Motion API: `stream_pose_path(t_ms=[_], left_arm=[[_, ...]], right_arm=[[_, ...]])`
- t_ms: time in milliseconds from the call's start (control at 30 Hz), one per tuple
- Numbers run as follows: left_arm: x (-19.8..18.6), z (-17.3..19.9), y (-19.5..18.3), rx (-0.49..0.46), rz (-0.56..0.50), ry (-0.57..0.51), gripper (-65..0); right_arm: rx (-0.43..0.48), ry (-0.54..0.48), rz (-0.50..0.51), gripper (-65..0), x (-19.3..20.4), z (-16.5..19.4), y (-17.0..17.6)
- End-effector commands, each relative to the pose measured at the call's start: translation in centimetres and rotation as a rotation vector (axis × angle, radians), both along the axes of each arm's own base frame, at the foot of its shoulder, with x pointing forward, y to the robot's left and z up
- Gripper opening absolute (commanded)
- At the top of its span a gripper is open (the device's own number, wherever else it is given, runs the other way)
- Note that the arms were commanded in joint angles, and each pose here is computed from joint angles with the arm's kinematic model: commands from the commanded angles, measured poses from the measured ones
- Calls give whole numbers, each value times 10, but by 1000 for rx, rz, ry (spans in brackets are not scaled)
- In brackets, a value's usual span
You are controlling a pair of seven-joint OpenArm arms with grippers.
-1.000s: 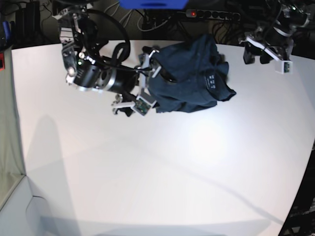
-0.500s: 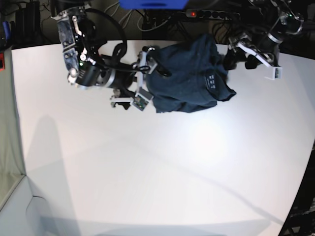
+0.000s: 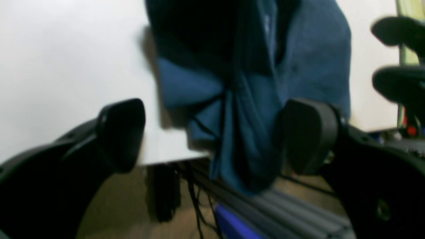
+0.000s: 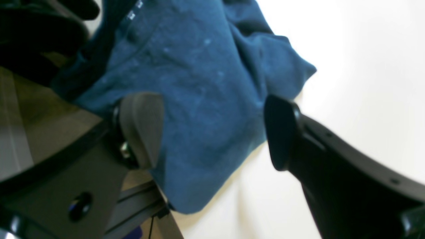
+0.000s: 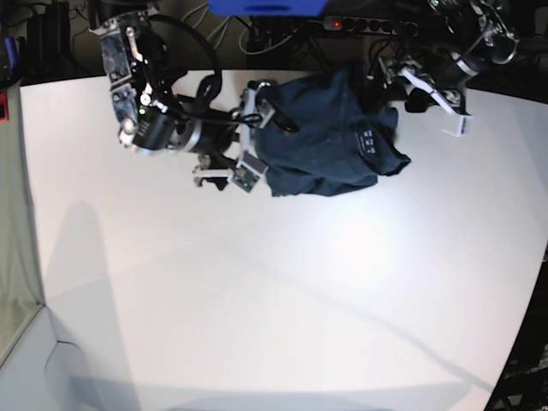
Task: Layout the t-shirt on the table in an organized manner, then fold the t-shirt properly
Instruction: 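Press the folded bundle with both grippers to tuck its edges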
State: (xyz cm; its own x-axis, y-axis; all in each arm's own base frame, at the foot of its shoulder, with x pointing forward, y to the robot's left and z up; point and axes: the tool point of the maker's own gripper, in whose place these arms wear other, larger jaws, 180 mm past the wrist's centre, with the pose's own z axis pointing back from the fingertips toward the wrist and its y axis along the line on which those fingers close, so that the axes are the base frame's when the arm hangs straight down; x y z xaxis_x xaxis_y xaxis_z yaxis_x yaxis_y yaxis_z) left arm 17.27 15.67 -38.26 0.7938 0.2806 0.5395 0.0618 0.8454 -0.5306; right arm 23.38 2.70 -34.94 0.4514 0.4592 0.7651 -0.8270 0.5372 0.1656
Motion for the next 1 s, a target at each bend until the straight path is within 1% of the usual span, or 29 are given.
stream_pose_path(t_ms=[0,67,167,333,500,600,700,900,967], left_arm=[[8,14,4,-11,0,-61,-3],[11,18,6,-23,-4,-79,-2],[12,13,8,-38,1,-68,-2],[29,-10,1,-142,31,-34,-2],[43,-17,-7,-197,33,-29,-2],[47,-20,-13,-173,7,-17,-2],[57,-20,-25,-152,-16,-49,-2],[61,-27,-63,-109,-121,-73,-2],[59,-35,-78,-113,-155,-59,-4]], right_arm=[[38,-39,3,-177,7,13,4],[38,-39,3,-177,7,13,4],[38,-39,3,-177,7,13,4],[38,-39,3,-177,7,13,4],[38,-39,3,-177,7,13,4],[38,-39,3,-177,7,13,4],[38,-39,3,-177,7,13,4],[38,-39,3,-177,7,13,4],[38,-39,3,-177,7,13,4]])
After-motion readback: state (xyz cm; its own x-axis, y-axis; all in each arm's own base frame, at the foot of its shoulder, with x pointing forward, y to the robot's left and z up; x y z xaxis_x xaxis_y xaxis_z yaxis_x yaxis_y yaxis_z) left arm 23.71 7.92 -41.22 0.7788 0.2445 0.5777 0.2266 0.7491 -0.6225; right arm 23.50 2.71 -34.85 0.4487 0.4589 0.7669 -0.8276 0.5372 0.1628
